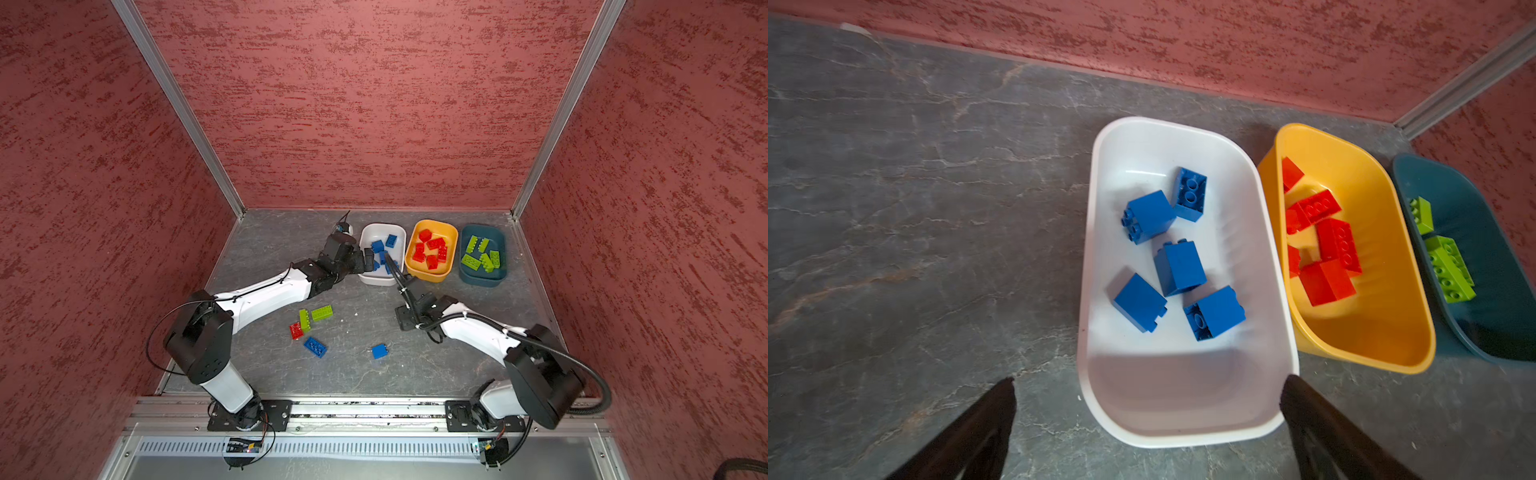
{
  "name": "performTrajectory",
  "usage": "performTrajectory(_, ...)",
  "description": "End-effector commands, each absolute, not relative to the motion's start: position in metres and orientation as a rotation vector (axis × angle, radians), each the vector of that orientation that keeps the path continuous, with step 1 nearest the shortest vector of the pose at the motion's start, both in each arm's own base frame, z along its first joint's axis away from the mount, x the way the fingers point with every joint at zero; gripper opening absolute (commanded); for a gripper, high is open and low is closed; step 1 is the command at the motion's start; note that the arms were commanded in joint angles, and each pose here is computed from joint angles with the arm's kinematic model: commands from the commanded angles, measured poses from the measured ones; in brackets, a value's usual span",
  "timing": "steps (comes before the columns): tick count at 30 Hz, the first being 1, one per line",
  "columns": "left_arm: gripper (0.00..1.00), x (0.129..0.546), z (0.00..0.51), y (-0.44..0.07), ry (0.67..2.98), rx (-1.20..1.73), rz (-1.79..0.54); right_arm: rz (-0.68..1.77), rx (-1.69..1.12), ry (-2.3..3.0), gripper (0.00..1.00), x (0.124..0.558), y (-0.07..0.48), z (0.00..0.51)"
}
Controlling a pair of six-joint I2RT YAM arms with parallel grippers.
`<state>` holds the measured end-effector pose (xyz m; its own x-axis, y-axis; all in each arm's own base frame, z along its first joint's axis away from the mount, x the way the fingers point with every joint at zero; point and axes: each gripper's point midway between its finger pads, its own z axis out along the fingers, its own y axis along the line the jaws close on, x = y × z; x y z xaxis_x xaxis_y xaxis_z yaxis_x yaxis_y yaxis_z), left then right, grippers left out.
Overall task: Sort the legos into containers by color
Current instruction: 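Carry the lime-green brick with right gripper into the teal bin and release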
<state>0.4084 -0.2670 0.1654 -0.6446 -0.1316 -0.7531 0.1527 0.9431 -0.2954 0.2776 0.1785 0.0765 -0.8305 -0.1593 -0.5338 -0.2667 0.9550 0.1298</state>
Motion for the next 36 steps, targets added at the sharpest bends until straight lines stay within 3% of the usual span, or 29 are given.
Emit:
performTrajectory(1, 1.00, 0.406, 0.183, -0.292, 2.183, 0.133, -0.571, 0.351, -0.082, 2.469, 0.54, 0.298, 0.155, 0.099)
performTrajectory(12, 0.99, 0.380, 0.197, -0.366, 2.116, 0.482, -0.845, 0.567, 0.228, 2.150, 0.54, 0.360, 0.091, 0.164)
performTrajectory(17, 0.99, 0.376, 0.197, -0.381, 2.111, 0.558, -0.765, 0.507, 0.388, 2.087, 0.54, 0.398, 0.047, 0.172)
performTrajectory(25, 0.99, 0.401, 0.220, -0.335, 2.042, 0.279, -0.518, 0.410, 0.489, 2.014, 0.56, 0.440, -0.031, 0.185)
performTrajectory(31, 0.99, 0.403, 0.228, -0.310, 1.982, 0.216, -0.450, 0.234, 0.480, 2.159, 0.58, 0.480, -0.072, 0.157)
performTrajectory(36, 0.99, 0.394, 0.216, -0.319, 2.044, 0.272, -0.502, 0.191, 0.509, 2.243, 0.68, 0.503, -0.082, 0.141)
